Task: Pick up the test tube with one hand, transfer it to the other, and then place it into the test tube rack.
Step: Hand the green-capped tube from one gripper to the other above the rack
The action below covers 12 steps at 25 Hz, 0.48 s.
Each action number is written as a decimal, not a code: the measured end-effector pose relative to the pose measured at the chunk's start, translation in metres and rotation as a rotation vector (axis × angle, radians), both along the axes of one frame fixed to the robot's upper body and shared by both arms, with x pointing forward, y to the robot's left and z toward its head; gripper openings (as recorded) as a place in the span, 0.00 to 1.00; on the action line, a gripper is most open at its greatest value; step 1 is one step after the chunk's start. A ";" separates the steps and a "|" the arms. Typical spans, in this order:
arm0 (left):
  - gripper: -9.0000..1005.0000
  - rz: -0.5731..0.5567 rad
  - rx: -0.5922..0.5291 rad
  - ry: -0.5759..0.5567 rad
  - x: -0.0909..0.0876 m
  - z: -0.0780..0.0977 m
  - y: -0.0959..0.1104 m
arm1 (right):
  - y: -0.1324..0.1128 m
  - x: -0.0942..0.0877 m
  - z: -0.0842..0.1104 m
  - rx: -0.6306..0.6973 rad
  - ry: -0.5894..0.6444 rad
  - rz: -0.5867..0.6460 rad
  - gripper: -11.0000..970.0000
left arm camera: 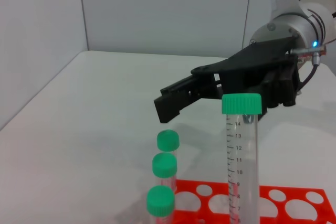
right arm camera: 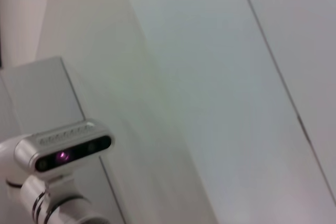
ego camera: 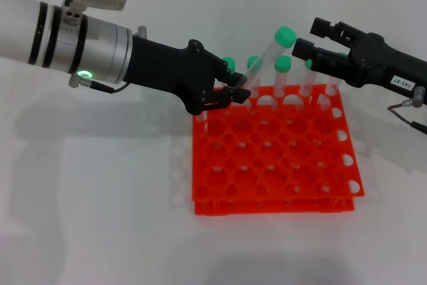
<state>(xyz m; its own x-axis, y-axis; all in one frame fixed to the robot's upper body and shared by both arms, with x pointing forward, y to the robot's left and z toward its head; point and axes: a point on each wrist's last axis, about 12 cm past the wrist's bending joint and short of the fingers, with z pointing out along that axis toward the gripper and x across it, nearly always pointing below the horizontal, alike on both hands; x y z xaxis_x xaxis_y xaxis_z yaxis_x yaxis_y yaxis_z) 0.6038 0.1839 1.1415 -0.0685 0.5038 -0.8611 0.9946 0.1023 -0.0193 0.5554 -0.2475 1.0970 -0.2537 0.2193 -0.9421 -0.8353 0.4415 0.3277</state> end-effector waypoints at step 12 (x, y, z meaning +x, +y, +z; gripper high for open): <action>0.27 0.012 0.001 -0.009 0.001 0.001 0.000 | 0.001 -0.002 -0.001 -0.004 -0.010 0.024 0.87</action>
